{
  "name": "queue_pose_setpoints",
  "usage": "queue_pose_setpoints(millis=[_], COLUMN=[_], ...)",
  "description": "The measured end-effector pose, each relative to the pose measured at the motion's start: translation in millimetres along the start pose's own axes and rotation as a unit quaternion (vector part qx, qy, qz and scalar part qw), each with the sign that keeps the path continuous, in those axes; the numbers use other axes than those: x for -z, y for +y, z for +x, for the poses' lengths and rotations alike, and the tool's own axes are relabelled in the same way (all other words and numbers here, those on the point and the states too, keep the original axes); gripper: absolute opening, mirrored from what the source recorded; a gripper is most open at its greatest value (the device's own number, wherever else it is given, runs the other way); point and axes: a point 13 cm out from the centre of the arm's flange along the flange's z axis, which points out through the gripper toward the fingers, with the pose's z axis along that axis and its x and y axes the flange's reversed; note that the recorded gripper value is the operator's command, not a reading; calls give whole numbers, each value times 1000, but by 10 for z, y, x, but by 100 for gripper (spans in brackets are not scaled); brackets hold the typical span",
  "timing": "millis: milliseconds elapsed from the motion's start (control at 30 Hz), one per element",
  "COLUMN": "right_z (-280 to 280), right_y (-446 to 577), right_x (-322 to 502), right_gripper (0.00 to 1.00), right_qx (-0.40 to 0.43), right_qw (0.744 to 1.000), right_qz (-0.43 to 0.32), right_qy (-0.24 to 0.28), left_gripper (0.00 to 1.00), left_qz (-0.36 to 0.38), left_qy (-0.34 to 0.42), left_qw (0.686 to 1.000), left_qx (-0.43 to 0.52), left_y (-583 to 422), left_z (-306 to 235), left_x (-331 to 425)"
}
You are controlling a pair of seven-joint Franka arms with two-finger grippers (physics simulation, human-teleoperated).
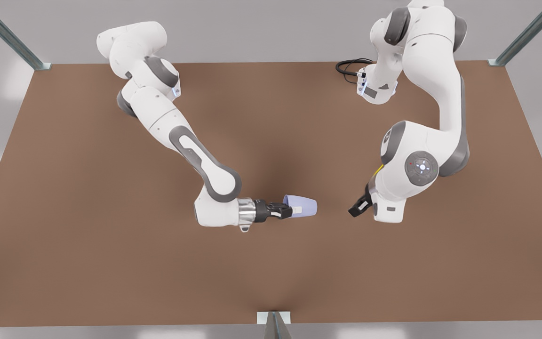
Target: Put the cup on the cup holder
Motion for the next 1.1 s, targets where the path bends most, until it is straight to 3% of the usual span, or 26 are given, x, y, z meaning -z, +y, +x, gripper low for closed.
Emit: queue_pose_setpoints(millis=[367,900,933,967,1100], right_z=[-241,-329,-322,-313,-426], right_y=[-761,-1253,-1277,-1311,-1389], right_x=[-79,-34,-39,-45,82], right_gripper=[21,21,65,100,100], right_qx=[-27,-59,-62,-64,-67], right_qw=[997,991,991,990,988], right_qz=[74,114,116,119,130], right_qy=[-25,-29,-28,-27,-44], left_gripper=[100,100,100,100,100], left_qz=[-5,-8,-9,-9,-10], left_qy=[-4,-8,-8,-9,-10], left_qw=[972,940,938,937,931], left_qx=[237,341,346,349,364], left_y=[-211,-489,-495,-504,-522], left_z=[23,526,543,563,610], left_x=[-465,-663,-671,-676,-689])
